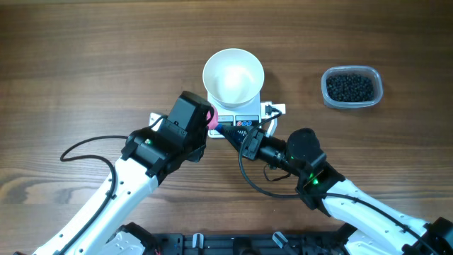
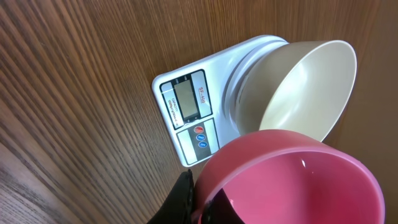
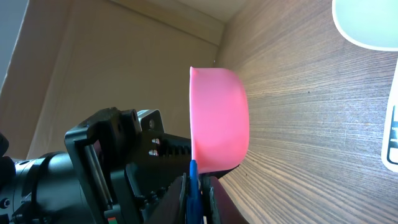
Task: Scoop item into bowl and weigh 150g on scale
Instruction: 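Grasp the scoop's blue handle with the right gripper beside the left gripper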
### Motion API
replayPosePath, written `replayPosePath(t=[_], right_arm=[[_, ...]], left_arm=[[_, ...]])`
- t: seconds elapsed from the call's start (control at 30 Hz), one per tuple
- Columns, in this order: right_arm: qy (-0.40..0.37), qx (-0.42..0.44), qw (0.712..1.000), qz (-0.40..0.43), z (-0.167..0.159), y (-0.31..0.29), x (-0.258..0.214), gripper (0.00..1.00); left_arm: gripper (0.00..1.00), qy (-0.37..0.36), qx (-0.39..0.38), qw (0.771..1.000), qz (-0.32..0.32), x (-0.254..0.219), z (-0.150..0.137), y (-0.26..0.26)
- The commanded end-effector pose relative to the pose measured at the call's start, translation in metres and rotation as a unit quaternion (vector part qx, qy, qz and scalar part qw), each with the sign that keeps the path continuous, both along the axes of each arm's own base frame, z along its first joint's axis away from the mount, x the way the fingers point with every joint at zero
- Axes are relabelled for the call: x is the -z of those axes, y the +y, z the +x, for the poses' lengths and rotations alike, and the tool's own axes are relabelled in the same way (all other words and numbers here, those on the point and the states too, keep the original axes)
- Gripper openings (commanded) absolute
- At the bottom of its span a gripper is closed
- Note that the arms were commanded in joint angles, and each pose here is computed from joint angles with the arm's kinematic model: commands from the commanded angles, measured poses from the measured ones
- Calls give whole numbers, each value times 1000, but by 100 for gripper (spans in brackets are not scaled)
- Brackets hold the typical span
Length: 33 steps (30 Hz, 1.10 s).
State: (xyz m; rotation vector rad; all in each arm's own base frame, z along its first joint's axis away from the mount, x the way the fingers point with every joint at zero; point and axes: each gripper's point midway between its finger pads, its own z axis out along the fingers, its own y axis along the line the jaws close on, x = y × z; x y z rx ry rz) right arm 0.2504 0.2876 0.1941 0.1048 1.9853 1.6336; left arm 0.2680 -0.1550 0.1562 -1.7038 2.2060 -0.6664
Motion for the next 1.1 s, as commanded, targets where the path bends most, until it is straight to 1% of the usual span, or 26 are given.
replayPosePath(t=[0.0,0.07,0.1,0.5,0.6,0.7,0.9,0.97,1.0,1.07], right_arm=[[-1,-8,1000,8,-1,4,-5,13],[-1,-8,1000,8,-1,4,-5,6],[-1,-9,1000,8,-2,4,-5,5],[-3,-33,999,8,-9,7,-5,5],[-3,-37,999,9,-10,8,-6,9],[-3,-37,999,9,-10,8,-6,10],[-3,-44,999,9,-13,9,-6,9],[-3,-44,999,9,-13,9,-6,7],[-2,-45,999,9,-13,9,-6,5],[-3,-46,999,9,-13,9,-6,4]], left_arm=[[4,3,-5,1000,7,2,0,1],[4,3,-5,1000,7,2,0,1],[4,3,-5,1000,7,2,0,1],[4,2,-5,1000,7,2,0,1],[4,2,-5,1000,7,2,0,1],[4,2,-5,1000,7,2,0,1],[4,2,-5,1000,7,2,0,1],[4,2,-5,1000,7,2,0,1],[4,2,-6,1000,7,2,0,1],[4,2,-6,1000,8,2,0,1]])
